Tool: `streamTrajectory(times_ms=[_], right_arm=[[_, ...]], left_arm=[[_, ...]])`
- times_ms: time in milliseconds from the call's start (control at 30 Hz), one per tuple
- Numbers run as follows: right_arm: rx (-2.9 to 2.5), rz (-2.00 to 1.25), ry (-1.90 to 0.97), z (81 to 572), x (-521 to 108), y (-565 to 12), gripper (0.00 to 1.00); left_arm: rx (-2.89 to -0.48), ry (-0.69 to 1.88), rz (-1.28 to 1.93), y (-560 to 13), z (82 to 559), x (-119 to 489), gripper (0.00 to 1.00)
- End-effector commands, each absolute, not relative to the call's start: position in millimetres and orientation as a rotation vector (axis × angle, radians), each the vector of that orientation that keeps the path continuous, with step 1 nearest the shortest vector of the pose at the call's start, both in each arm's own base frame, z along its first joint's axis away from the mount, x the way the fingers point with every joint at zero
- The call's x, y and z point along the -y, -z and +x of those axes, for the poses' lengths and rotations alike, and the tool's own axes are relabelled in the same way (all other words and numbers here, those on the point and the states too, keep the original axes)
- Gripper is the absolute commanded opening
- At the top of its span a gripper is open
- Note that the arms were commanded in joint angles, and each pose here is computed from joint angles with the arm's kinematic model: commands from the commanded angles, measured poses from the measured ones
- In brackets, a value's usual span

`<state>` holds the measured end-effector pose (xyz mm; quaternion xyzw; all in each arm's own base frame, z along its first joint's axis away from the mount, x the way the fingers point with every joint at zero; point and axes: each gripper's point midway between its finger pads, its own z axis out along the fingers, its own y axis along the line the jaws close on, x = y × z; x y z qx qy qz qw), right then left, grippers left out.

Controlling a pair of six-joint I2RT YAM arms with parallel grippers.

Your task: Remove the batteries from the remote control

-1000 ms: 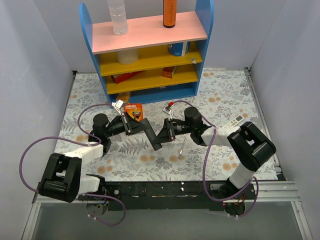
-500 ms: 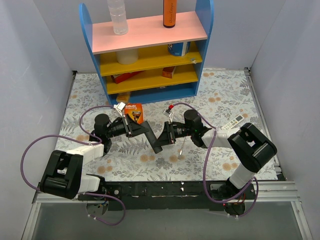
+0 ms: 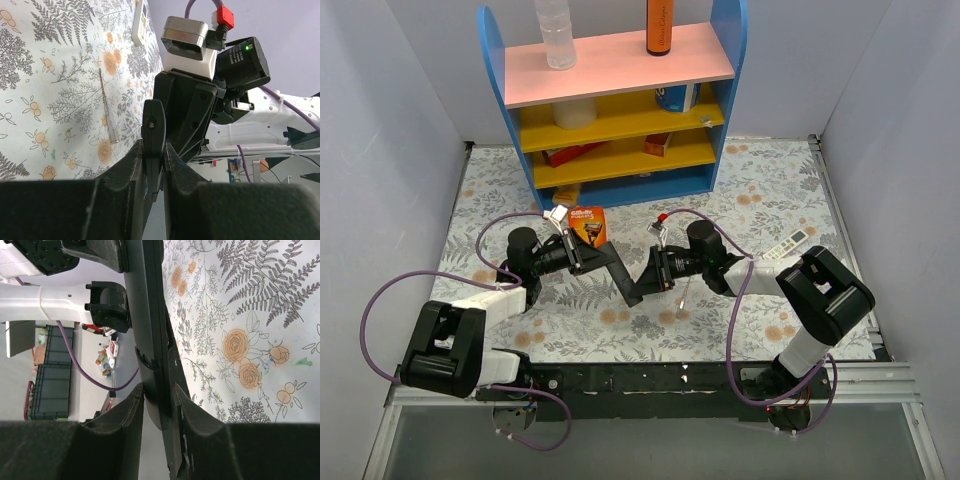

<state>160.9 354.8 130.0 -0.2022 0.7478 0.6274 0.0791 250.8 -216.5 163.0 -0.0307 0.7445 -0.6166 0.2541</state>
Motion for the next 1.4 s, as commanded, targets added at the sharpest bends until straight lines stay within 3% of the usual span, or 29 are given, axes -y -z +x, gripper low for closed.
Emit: streamTrajectory(times_ms=[0, 133, 433, 800, 900, 933, 1067, 1133, 1367], right_arm=[[-2.275, -0.635, -1.894, 150, -349, -127, 0.31], [-2.286, -0.632, -1.888, 145, -345, -122, 0.46], [-2.306, -0.608, -1.864, 149, -346, -116, 0.31], [-2.285, -0.607, -1.834, 159, -352, -122, 0.27], [-2.301, -0.61, -1.78, 164, -353, -118, 0.37], [-2.294, -0.598, -1.743, 171, -354, -117, 0.51], [-2.311, -0.628, -1.61, 185, -357, -110, 0.79], [-2.294, -0.687, -1.522, 194, -359, -106, 0.84], [-2.312, -0.85, -1.374, 201, -378, -94, 0.84]], left_arm=[[-1.953, 1.595, -0.071, -176, 267, 209, 0.0], [-1.962, 1.569, -0.069, -175, 269, 208, 0.0], [-2.001, 1.544, -0.095, -165, 272, 207, 0.0], [-2.1, 1.421, -0.169, -143, 279, 199, 0.0], [-2.105, 1.41, -0.178, -140, 279, 198, 0.0], [-2.107, 1.412, -0.185, -140, 279, 197, 0.0], [-2.129, 1.401, -0.215, -136, 281, 197, 0.0], [-2.145, 1.389, -0.233, -132, 282, 195, 0.0], [-2.193, 1.367, -0.293, -123, 282, 193, 0.0]])
